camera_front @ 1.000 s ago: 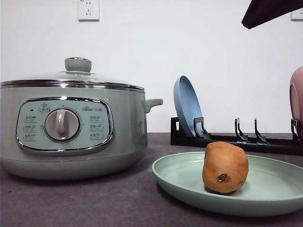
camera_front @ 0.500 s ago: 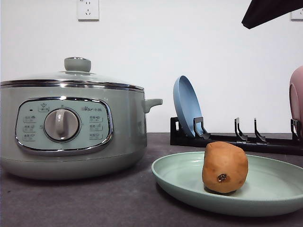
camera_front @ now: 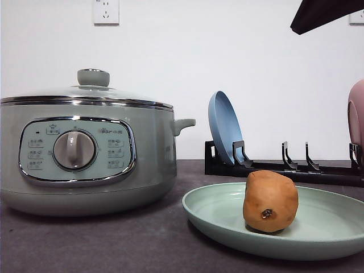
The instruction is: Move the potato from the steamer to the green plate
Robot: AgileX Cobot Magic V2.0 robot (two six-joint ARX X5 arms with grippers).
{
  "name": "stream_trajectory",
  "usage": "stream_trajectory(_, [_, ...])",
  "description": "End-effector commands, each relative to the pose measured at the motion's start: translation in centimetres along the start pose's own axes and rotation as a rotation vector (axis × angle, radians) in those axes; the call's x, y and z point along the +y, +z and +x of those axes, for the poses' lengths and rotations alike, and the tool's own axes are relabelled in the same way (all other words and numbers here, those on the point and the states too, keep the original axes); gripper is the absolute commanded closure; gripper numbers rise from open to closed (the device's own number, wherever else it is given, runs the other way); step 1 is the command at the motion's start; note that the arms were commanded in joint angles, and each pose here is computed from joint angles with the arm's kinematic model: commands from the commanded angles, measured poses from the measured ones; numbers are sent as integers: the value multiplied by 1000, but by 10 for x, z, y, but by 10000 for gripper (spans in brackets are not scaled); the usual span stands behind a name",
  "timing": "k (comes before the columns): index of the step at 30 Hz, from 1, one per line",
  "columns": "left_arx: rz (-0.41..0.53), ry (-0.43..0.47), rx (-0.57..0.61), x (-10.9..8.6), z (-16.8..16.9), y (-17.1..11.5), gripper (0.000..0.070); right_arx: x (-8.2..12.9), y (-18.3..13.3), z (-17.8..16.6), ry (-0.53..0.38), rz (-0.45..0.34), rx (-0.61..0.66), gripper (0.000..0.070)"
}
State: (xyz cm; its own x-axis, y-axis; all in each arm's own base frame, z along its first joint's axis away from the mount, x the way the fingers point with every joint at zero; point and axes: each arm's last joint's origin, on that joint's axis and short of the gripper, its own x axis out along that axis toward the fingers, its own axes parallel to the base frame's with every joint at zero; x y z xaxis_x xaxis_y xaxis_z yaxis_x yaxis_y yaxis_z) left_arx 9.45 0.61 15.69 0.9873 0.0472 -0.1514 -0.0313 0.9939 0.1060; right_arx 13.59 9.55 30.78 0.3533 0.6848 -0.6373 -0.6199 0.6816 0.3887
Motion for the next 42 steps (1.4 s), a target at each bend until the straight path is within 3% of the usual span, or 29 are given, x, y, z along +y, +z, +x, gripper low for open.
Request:
stream_trajectory(1, [3, 3, 30, 0, 2, -8, 700, 2, 4, -1, 7, -17, -9, 700])
stream_trajectory(30, [-1, 2, 27, 0, 2, -7, 700, 2, 4, -3, 1, -35, -19, 700])
stream_trajectory(34, [-1, 2, 28, 0, 2, -8, 700, -5, 7, -15, -86, -79, -125, 700])
stream_trajectory(42, [-1, 2, 28, 0, 2, -8, 700, -26, -4, -61, -327, -123, -562, 700])
